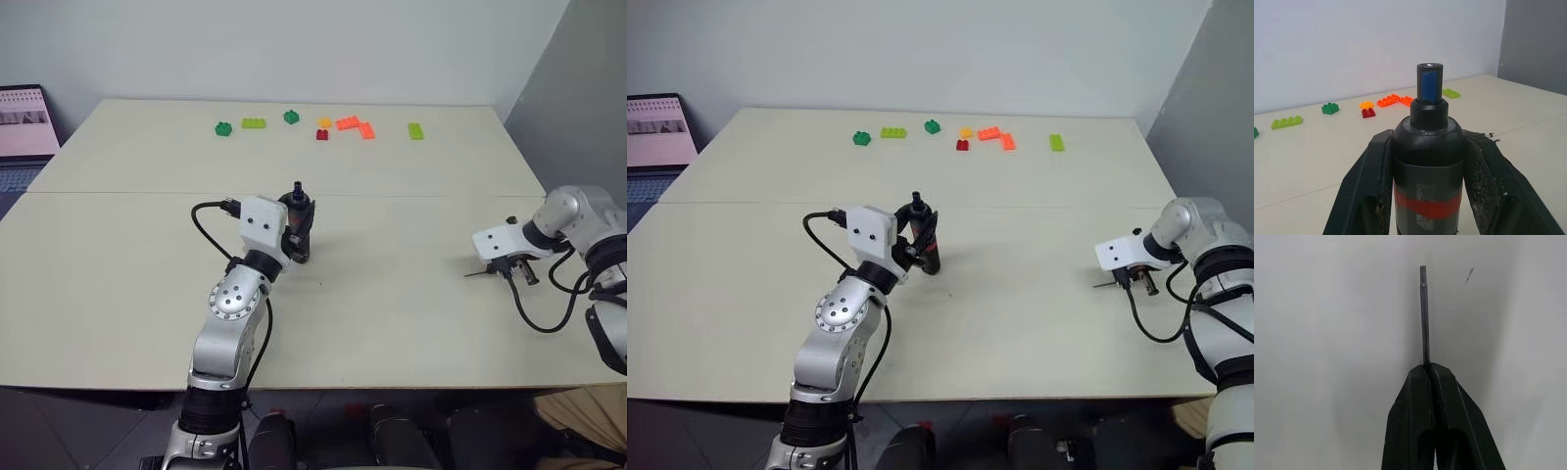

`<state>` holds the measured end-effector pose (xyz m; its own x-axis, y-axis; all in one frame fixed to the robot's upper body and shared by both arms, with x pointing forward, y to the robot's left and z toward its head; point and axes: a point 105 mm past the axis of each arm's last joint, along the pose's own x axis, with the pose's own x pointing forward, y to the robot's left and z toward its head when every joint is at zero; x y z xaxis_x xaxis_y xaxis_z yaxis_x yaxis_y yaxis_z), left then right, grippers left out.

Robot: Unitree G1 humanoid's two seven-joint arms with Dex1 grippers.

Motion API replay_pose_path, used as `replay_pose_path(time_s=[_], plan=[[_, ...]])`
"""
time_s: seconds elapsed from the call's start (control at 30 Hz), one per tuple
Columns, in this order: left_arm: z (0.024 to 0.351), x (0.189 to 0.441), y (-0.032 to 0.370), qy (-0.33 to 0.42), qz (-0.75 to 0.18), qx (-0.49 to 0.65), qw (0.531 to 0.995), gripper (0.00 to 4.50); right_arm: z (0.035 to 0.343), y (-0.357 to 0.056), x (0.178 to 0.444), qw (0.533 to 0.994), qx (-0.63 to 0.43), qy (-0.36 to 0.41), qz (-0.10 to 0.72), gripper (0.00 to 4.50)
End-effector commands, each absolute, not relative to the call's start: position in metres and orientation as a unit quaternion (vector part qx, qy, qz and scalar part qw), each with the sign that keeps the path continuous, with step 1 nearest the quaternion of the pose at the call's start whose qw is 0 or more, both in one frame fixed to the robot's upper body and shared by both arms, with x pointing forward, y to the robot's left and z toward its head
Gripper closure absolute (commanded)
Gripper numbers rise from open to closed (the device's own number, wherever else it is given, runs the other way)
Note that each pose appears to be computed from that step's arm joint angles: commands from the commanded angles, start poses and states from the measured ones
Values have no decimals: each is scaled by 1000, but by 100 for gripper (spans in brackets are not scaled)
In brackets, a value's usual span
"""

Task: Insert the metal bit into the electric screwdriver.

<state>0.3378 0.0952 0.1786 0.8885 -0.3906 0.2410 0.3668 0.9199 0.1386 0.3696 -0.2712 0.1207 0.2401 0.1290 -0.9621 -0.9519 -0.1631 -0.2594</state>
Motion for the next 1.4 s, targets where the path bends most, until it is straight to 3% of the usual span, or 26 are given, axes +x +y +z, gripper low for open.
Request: replay_pose_path(time_s=[0.03,0.37,0.63,0.93,1.4], plan=[[188,335,90,-152,-198,47,967,284,161,-255,383,607,-559,279,492,450],[217,340,80,-190,-177,15,966,284,244,-187,384,799,-317,8,511,450],[228,337,68,-202,-190,16,961,284,298,-131,361,856,-128,-146,479,450],[201,344,67,-162,-190,43,967,284,320,-96,353,872,-24,-181,455,450],[190,351,69,-151,-150,59,975,284,330,-54,353,920,9,-169,354,450]])
